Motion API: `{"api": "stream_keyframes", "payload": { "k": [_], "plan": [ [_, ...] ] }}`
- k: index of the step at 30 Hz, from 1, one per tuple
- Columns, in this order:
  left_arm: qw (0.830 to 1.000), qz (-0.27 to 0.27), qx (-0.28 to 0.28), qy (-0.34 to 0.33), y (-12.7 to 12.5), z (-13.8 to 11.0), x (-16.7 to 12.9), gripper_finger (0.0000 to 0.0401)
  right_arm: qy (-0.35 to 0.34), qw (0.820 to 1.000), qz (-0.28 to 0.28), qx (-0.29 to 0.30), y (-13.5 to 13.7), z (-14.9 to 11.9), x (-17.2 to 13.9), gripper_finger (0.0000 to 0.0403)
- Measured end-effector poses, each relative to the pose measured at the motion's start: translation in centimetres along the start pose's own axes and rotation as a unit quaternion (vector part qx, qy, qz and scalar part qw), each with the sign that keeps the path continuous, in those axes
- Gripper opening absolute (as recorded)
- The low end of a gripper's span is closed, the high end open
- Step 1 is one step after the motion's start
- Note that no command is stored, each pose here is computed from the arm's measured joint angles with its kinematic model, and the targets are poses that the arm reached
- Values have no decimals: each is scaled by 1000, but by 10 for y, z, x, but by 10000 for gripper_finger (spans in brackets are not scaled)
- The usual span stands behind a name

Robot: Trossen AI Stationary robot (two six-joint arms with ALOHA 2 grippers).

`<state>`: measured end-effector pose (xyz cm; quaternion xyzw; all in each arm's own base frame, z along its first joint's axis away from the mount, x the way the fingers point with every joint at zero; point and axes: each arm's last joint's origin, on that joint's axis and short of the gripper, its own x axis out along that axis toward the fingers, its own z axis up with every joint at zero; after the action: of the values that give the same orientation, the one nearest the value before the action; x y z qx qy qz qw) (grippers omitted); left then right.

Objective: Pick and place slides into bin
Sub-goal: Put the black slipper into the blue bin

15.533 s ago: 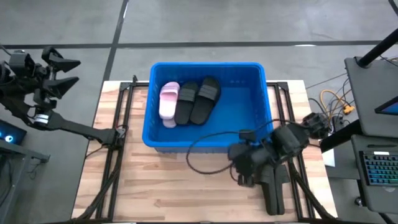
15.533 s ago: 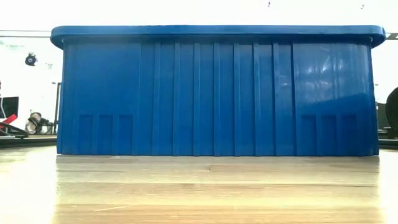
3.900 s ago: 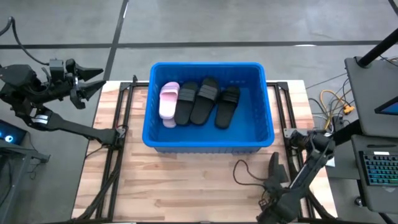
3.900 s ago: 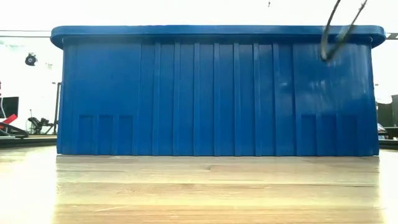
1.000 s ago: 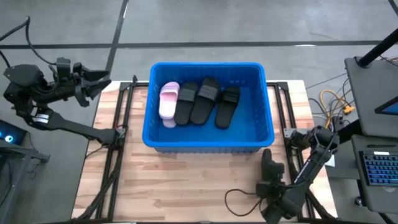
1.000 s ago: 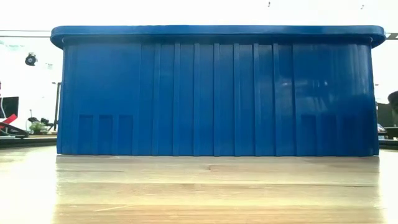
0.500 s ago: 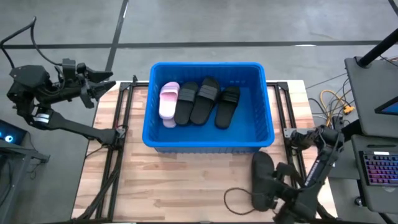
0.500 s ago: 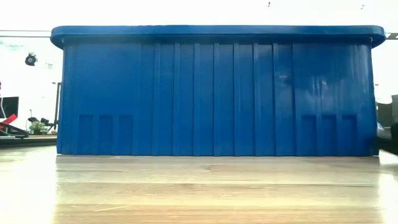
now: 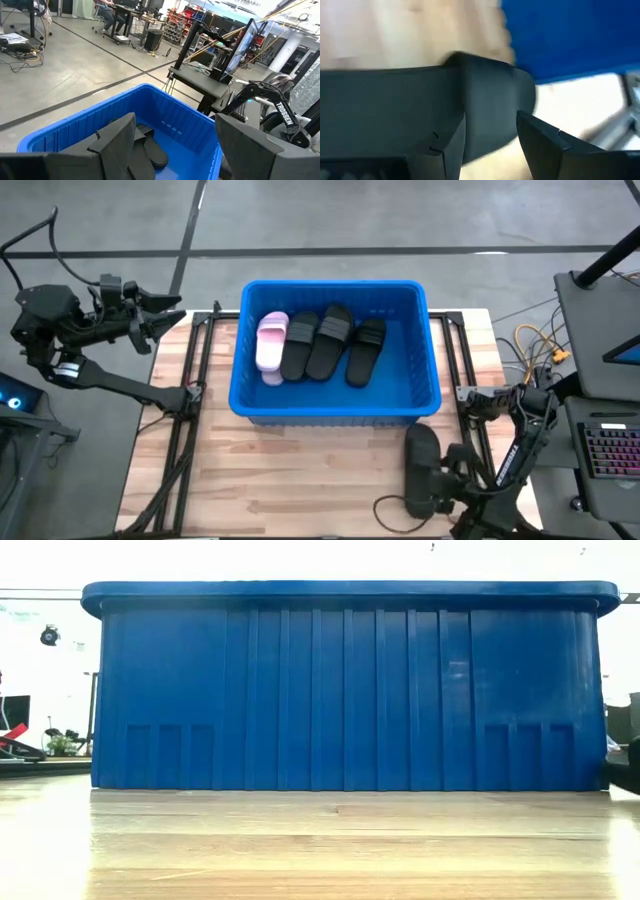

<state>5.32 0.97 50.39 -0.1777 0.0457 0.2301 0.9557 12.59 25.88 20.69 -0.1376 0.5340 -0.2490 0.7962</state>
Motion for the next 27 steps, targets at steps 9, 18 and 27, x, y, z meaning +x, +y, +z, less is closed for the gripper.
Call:
{"api": "stream_keyframes", "payload": {
  "k": [9, 18, 27],
  "plan": [
    [1000, 0, 0, 1, 0, 0, 0, 260, -25, 993, 81, -84, 21, 2, 3, 166],
    [1000, 0, -1, 1, 0, 0, 1, 260, -2, 994, 29, -102, 23, -1, 35, 166],
    [1000, 0, -4, 0, 0, 0, 0, 260, 24, 996, -16, -82, 12, 1, 59, 162]
  ]
}}
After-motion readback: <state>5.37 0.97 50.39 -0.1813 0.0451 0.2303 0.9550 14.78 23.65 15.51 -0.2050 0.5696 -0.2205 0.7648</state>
